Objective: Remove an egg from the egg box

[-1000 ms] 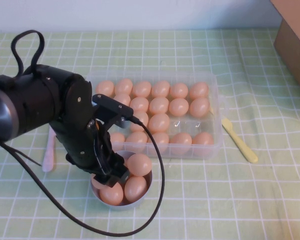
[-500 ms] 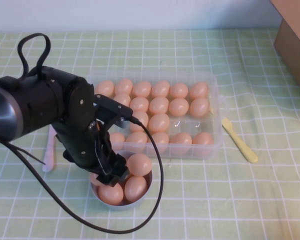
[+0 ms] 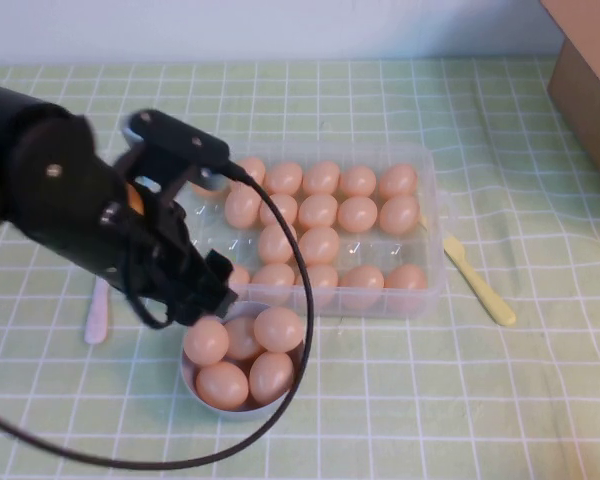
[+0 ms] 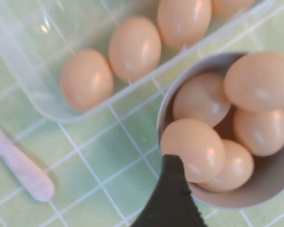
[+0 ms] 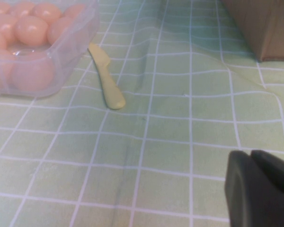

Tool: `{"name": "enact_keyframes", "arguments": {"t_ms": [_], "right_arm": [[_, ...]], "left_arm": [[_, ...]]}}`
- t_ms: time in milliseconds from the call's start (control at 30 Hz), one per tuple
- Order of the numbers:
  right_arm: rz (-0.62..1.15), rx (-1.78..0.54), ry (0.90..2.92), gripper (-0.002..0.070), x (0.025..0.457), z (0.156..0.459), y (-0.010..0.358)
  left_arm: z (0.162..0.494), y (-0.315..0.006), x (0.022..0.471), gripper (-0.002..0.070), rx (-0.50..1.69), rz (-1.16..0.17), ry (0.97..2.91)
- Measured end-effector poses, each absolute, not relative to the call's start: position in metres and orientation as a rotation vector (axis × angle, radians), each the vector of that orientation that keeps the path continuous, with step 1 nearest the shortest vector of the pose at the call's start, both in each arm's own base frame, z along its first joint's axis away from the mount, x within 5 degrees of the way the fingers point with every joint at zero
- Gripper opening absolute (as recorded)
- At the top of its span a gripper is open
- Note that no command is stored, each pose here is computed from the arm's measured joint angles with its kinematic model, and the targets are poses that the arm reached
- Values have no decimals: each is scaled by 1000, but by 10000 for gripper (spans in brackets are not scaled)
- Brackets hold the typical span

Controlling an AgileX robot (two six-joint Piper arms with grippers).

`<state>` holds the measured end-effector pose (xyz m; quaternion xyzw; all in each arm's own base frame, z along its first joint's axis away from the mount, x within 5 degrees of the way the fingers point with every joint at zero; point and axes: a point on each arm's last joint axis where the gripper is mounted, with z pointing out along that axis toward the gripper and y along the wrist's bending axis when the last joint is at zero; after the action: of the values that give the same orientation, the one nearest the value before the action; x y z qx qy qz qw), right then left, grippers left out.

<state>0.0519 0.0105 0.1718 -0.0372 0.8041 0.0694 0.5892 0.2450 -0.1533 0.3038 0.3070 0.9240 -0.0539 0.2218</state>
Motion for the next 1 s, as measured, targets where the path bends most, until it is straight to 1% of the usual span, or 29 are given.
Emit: {"name": "enact_keyframes", "arguments": {"t_ms": [67,133,200,267,300,367,433,533,633,800,900,1000], "right_arm": [[162,-87,1872,-17,52,172,10],[162,-87,1872,-17,52,172,10],[162,-87,1872,-17,52,172,10],[162,-87,1872,-17,52,172,10],[162,-87,1872,-17,52,172,10],[162,-87,1872,-17,52,172,10],[162,-87,1872,-17,52,172,10],[162,-87,1872,-17,52,172,10],[162,-87,1872,-17,52,172,10],[162,-87,1872,-17,52,172,10],[162,-87,1872,-17,52,172,10],[162,-87,1872,-17,52,172,10]], "left_arm": [[320,-146,233,452,825,-169,2482],[331,-138,220,377,802,-188,2414],[338,-128,204,266,779,-207,2345],[338,-119,191,137,762,-220,2293],[337,-115,184,89,753,-227,2265],[335,-108,172,40,735,-240,2212],[332,-100,160,17,717,-252,2159],[325,-90,144,2,698,-265,2106],[314,-83,131,-1,665,-305,2062],[294,-73,113,-1,575,-379,1903],[284,-69,108,-2,553,-384,1843],[276,-69,107,-2,554,-381,1845]]}}
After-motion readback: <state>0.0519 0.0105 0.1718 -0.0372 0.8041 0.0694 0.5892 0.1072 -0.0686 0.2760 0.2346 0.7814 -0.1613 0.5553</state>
